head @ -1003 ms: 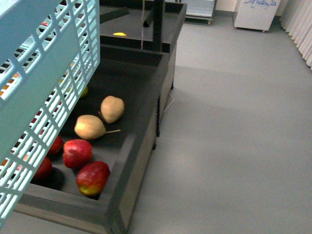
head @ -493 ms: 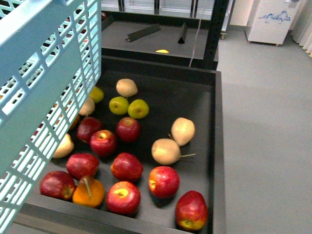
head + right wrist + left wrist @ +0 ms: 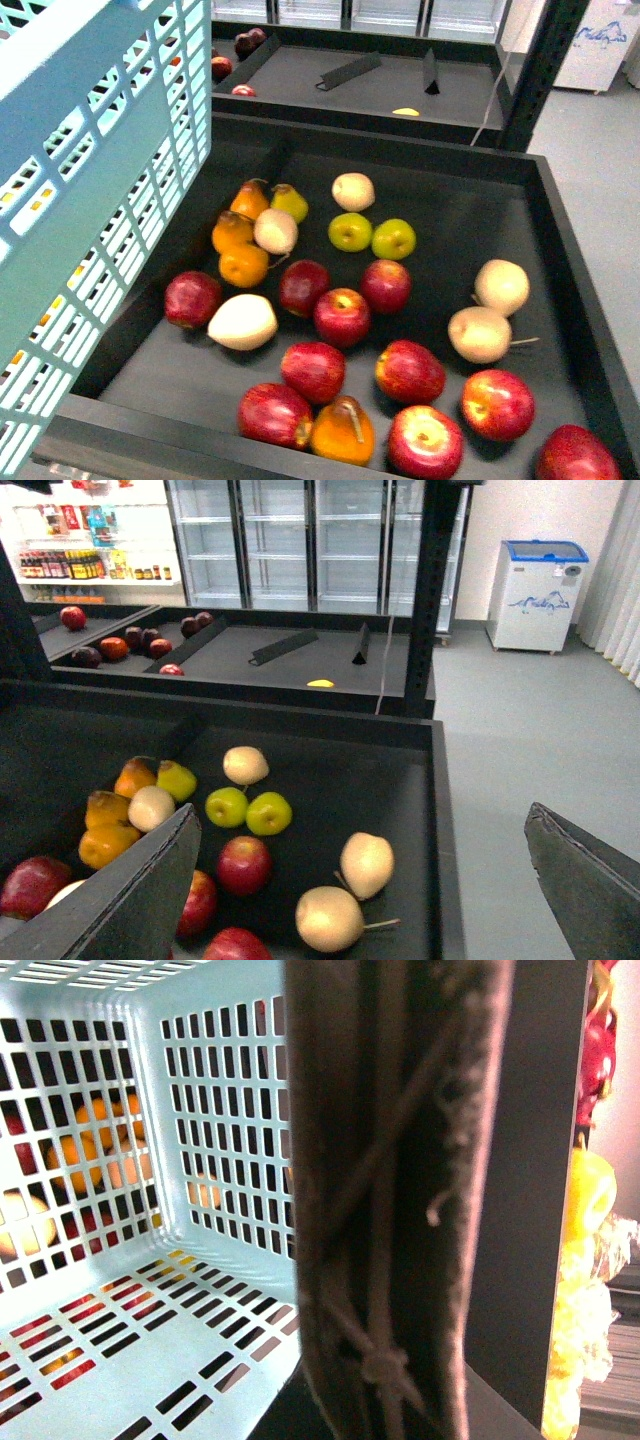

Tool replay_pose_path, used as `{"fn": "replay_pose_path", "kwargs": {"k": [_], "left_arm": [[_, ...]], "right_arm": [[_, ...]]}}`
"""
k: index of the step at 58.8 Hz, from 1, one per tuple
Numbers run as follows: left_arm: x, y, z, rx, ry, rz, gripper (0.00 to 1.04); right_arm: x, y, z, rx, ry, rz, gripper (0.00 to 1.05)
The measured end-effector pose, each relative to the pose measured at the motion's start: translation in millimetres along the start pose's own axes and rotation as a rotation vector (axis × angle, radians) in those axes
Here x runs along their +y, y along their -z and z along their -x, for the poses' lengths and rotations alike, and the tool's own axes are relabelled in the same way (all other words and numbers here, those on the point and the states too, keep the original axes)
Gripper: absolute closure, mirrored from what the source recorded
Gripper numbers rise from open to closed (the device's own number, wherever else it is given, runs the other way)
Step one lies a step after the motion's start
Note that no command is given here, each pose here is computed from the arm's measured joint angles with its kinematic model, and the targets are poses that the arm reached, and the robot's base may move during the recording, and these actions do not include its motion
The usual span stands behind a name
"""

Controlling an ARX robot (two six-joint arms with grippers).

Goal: Pick mango and avocado into basket

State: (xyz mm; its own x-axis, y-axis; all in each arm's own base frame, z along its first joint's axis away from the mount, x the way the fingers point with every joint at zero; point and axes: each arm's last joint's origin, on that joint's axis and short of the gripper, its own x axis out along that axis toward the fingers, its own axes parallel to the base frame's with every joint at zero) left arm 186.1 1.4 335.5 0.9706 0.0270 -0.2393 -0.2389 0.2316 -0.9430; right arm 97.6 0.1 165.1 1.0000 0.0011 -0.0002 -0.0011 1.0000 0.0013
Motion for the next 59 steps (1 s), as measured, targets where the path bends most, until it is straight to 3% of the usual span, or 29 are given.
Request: {"fn": "replay_pose_path", "kwargs": {"k": [59], "left_arm": [[-0.2, 0.0, 0.4, 0.0, 0.001, 0.0, 0.99]], "right_arm": [[0.0, 0.0, 0.0, 0.0, 0.001, 0.0, 0.08]]}}
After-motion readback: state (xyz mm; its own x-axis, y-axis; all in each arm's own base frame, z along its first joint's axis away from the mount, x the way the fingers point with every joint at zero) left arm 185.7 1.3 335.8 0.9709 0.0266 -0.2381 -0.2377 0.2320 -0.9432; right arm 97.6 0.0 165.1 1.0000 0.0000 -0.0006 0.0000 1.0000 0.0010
